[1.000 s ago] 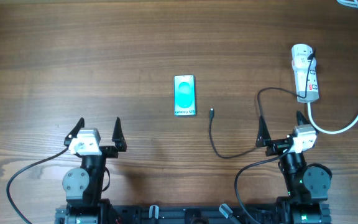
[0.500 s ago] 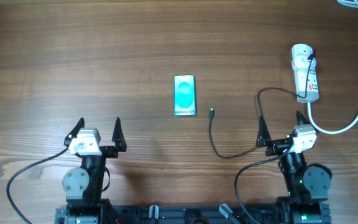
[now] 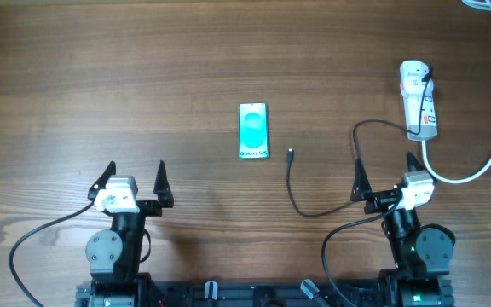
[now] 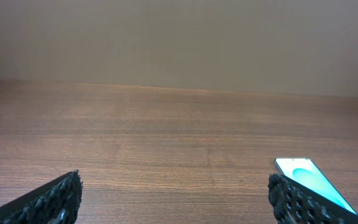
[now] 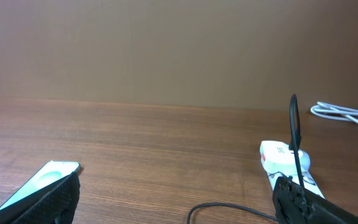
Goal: Plug charger to phone and switch on socket
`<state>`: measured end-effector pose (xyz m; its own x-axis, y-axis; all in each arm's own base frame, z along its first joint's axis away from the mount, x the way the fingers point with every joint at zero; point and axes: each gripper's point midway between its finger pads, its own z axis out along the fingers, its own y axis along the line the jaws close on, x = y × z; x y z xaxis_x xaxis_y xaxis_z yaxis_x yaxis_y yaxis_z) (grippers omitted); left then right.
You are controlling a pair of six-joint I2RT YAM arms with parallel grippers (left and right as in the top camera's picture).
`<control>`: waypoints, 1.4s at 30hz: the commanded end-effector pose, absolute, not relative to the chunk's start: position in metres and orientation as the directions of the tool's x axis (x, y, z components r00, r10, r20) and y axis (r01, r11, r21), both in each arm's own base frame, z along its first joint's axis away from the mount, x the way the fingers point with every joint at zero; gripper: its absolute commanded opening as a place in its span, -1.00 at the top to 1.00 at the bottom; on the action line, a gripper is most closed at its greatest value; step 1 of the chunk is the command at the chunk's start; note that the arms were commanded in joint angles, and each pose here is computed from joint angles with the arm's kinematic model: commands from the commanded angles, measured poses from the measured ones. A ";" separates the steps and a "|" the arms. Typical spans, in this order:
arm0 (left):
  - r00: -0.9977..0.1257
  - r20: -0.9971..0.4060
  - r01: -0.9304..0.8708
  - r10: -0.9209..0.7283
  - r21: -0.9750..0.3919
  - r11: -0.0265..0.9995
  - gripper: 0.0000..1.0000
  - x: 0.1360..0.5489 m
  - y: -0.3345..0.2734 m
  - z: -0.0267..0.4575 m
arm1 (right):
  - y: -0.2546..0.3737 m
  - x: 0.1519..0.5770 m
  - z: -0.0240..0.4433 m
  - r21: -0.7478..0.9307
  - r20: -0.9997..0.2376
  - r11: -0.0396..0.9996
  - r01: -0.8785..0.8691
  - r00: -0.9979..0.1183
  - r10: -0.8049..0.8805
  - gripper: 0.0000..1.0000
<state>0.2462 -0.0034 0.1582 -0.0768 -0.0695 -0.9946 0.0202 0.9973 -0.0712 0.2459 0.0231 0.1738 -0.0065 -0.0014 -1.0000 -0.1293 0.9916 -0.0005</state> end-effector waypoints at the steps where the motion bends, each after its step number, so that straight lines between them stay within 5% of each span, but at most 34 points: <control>1: -0.078 -0.995 0.023 -0.053 -0.055 0.998 -1.00 0.246 -0.004 0.156 | 0.021 0.246 0.176 0.006 -1.000 0.993 -0.117 0.002 0.007 -1.00; 10: -0.075 -0.996 0.050 -0.054 -0.058 0.997 -1.00 0.246 -0.009 0.157 | 0.021 0.246 0.176 0.006 -1.000 0.993 -0.118 0.002 0.007 -1.00; 15: -0.007 -0.999 0.467 -0.047 -0.044 0.883 -1.00 0.227 -0.080 0.179 | 0.021 0.246 0.176 0.007 -1.000 0.993 -0.118 0.002 0.007 -0.99; 19: 0.023 -0.999 0.572 -0.043 -0.022 0.820 -1.00 0.216 -0.098 0.186 | 0.021 0.246 0.176 0.007 -1.000 0.993 -0.118 0.002 0.007 -0.99; 26: 0.462 -0.883 0.455 -0.084 0.155 0.877 -1.00 0.195 -0.081 0.293 | 0.021 0.246 0.176 0.007 -1.000 0.993 -0.118 0.002 0.007 -1.00; 29: 0.508 -0.857 0.391 -0.088 0.138 0.910 -1.00 0.188 -0.069 0.330 | 0.021 0.246 0.176 0.006 -1.000 0.993 -0.118 0.002 0.007 -1.00; 32: 0.367 -0.925 0.367 -0.092 0.053 0.929 -1.00 0.203 -0.061 0.352 | 0.021 0.246 0.176 0.006 -1.000 0.993 -0.118 0.002 0.007 -1.00; 36: -0.092 -0.991 0.362 -0.093 -0.121 0.924 -1.00 0.243 -0.063 0.342 | 0.021 0.246 0.176 0.006 -1.000 0.993 -0.118 0.002 0.007 -1.00; 40: -0.366 -0.927 0.610 -0.078 -0.302 0.732 -1.00 0.246 -0.115 0.334 | 0.021 0.246 0.176 0.006 -1.000 0.993 -0.118 0.002 0.007 -1.00; 42: -0.405 -0.909 0.644 -0.096 -0.358 0.676 -1.00 0.261 -0.124 0.330 | 0.021 0.246 0.176 0.006 -1.000 0.993 -0.118 0.002 0.007 -1.00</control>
<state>0.2602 -0.0937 0.3278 -0.3293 -0.0858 -0.9403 0.5006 0.8285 -0.2510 0.2460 0.0224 0.1736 -0.0069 -0.0014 -1.0000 -0.1252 0.9921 -0.0005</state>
